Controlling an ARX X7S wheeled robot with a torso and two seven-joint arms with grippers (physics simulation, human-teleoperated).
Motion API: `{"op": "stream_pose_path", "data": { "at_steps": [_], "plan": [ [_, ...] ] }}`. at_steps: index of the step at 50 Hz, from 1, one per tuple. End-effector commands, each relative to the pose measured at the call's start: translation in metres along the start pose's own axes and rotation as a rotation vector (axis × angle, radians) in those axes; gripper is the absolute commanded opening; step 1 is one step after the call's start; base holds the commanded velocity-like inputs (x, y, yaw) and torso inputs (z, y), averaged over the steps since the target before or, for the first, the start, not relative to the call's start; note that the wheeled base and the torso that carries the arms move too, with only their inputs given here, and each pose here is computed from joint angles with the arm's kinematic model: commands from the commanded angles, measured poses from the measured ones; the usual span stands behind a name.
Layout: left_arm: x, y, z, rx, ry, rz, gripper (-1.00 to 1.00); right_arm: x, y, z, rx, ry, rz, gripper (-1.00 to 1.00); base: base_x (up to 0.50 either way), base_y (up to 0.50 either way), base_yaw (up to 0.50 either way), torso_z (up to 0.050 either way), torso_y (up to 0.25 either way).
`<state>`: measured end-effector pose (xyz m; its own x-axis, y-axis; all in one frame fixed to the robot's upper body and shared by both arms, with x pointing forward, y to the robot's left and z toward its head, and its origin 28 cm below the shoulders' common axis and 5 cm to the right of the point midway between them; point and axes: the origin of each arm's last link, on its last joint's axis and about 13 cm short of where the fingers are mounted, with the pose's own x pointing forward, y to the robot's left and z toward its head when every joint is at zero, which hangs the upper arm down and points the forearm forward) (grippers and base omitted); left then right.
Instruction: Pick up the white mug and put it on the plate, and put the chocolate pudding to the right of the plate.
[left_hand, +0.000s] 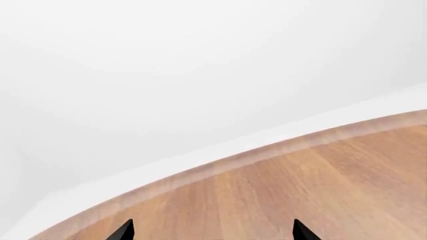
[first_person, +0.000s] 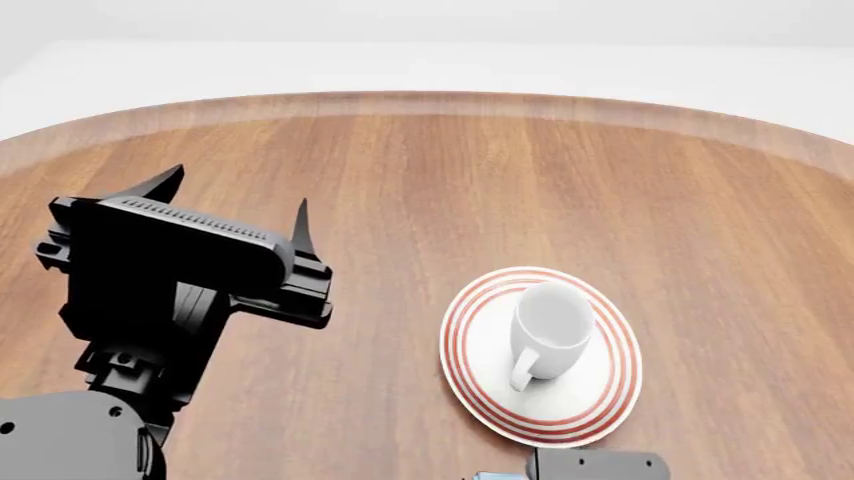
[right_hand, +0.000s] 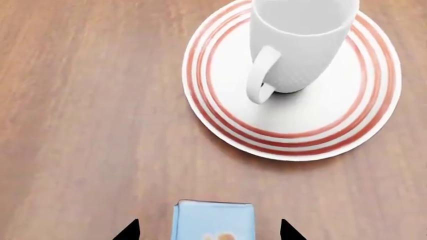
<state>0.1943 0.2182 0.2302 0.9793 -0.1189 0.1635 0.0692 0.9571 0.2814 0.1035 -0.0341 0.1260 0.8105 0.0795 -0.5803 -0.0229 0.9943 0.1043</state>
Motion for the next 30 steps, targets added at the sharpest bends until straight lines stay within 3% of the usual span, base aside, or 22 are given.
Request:
{"op": "stream_pose_path", "data": {
  "at_steps": [1, 30],
  "plan": [
    [0.003, -0.002, 0.004, -0.025, -0.038, -0.015, 1.00, 0.005, 0.000, -0.003, 0.036, 0.001, 0.002, 1.00, 0.00, 0.00, 0.00, 0.000, 0.000],
    [0.003, -0.001, 0.001, -0.033, -0.031, -0.009, 1.00, 0.012, -0.001, -0.017, 0.036, 0.060, 0.011, 1.00, 0.00, 0.00, 0.00, 0.000, 0.000]
  ]
}}
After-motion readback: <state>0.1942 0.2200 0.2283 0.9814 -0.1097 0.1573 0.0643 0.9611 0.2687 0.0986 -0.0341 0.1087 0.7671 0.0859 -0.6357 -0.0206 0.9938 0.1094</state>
